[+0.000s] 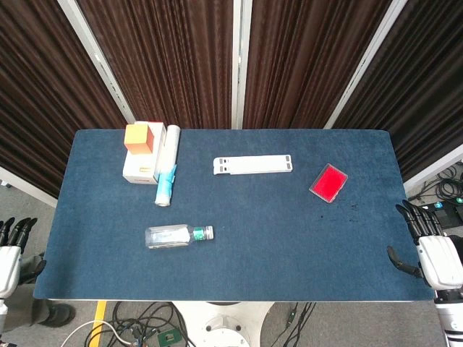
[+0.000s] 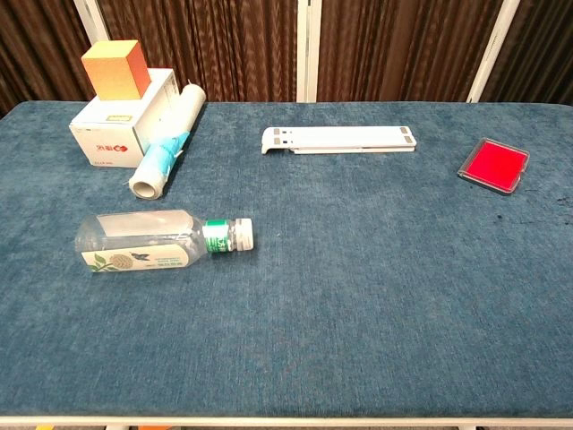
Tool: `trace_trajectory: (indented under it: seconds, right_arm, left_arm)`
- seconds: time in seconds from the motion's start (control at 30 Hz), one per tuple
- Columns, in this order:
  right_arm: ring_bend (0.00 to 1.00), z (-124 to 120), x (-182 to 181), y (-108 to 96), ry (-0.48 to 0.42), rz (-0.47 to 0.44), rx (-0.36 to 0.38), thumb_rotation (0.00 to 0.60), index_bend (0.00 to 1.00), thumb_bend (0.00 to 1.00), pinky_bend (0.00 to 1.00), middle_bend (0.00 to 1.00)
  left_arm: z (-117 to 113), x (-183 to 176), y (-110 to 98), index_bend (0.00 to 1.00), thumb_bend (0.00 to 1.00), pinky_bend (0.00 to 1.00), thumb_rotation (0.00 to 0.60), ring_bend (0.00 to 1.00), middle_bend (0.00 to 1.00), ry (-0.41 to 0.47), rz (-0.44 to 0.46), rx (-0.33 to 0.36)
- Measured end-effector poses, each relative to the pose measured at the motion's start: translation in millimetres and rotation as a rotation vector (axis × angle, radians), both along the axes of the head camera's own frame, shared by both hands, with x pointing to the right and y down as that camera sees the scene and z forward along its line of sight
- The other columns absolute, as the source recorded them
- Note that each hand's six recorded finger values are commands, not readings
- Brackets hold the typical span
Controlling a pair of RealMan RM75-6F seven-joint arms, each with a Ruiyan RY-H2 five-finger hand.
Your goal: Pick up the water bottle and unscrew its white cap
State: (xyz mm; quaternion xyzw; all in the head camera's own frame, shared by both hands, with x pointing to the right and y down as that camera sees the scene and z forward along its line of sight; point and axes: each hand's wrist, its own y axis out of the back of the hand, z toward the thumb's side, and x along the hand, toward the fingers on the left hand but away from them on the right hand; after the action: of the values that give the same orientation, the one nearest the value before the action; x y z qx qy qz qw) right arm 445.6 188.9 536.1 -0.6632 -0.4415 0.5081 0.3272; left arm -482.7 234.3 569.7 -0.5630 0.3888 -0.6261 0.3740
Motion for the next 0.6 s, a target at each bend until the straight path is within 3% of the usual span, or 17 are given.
trace_trajectory:
  seconds: [0.37, 0.6]
  right_arm:
    - [0.00, -2.1, 0.1, -4.8, -0.005, -0.010, 0.017, 0.600, 0.00, 0.33, 0.00, 0.00]
    - [0.00, -6.1, 3.3, -13.8, 0.001, -0.022, 0.039, 0.600, 0.00, 0.33, 0.00, 0.00]
  left_arm:
    - [-0.9, 5.2, -2.8, 0.11, 0.21, 0.00, 0.600, 0.01, 0.10, 0.009, 0.009, 0.007]
    - [0.7, 27.3, -23.6, 0.11, 0.21, 0.00, 0.600, 0.01, 0.10, 0.066, 0.087, 0.020]
